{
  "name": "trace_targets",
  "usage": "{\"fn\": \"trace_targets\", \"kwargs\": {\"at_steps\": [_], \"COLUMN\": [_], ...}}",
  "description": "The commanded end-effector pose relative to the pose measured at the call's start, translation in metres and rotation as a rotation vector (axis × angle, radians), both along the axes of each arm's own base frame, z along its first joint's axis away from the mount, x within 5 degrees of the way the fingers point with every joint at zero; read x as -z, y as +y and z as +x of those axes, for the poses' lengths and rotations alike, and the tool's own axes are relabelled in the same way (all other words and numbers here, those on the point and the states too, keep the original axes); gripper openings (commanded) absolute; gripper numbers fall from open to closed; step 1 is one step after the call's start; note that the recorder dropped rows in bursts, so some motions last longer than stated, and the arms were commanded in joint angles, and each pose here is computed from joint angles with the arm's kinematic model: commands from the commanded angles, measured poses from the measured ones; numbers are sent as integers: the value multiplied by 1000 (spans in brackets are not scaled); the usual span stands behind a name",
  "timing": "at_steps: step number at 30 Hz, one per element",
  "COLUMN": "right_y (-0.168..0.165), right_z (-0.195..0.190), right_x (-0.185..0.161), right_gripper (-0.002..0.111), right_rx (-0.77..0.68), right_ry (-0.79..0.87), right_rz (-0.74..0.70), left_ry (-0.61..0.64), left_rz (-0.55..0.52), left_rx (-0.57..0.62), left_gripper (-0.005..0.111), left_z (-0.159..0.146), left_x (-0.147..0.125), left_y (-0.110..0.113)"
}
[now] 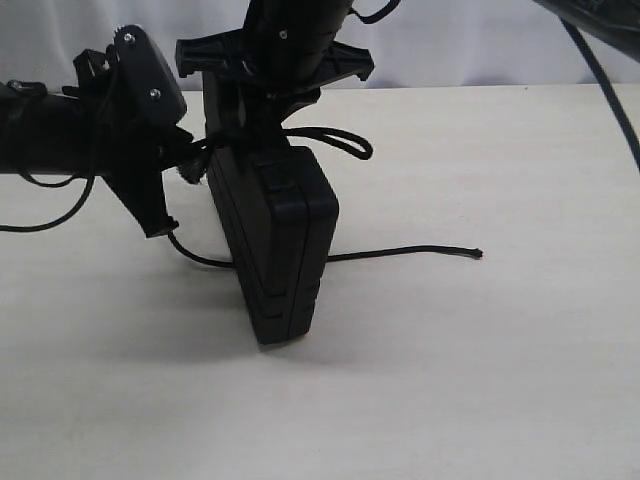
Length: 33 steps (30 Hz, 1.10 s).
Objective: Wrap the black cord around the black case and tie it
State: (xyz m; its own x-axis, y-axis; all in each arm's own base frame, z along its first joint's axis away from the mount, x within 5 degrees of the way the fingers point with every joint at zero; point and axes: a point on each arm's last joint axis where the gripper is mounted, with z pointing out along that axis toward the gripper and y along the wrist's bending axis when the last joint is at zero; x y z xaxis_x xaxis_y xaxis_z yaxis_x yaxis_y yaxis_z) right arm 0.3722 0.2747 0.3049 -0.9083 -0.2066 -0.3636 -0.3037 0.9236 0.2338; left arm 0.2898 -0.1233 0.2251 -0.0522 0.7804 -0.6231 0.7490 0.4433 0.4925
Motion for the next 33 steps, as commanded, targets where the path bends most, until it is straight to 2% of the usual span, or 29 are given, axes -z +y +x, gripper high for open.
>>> {"fn": "trace_targets", "kwargs": {"at_steps": [1, 5, 9, 12, 13, 15, 17, 20, 23, 26, 30, 33], "right_y": [-1, -1, -1, -1, -1, -1, -1, -1, -1, -1, -1, -1], "right_z": [-2, -2, -2, -2, -2, -2, -2, -2, -2, -2, -2, -2], "right_x": [0, 0, 0, 0, 0, 0, 0, 0, 0, 0, 0, 0], "right_gripper": [4, 4, 4, 4, 4, 4, 4, 4, 4, 4, 4, 4], "right_rx": [-19, -19, -19, -19, -19, -19, -19, -19, -19, -19, -20, -20], "right_ry": [2, 2, 2, 2, 2, 2, 2, 2, 2, 2, 1, 1], "right_rz": [-18, -18, -18, -18, -18, -18, -18, -18, -18, -18, -19, -19], "left_ry": [35, 52, 3, -104, -115, -68, -80, -108, -119, -163, -118, -127], "left_rz": [-132, -153, -115, -97, -127, -148, -10, 152, 190, 248, 266, 270], "left_rx": [72, 114, 38, -42, -54, 15, 85, 113, 74, -34, -26, -30], "left_gripper": [13, 13, 13, 13, 13, 13, 13, 13, 13, 13, 13, 13], "left_z": [-1, -5, 0, -4, -8, -15, -21, -25, -20, -9, -4, -4], "left_x": [-11, -12, -16, -40, -48, -42, -29, -13, -7, -1, 13, 12], "left_y": [-13, -17, -10, 1, 2, -2, 1, 10, 14, 22, 20, 21]}}
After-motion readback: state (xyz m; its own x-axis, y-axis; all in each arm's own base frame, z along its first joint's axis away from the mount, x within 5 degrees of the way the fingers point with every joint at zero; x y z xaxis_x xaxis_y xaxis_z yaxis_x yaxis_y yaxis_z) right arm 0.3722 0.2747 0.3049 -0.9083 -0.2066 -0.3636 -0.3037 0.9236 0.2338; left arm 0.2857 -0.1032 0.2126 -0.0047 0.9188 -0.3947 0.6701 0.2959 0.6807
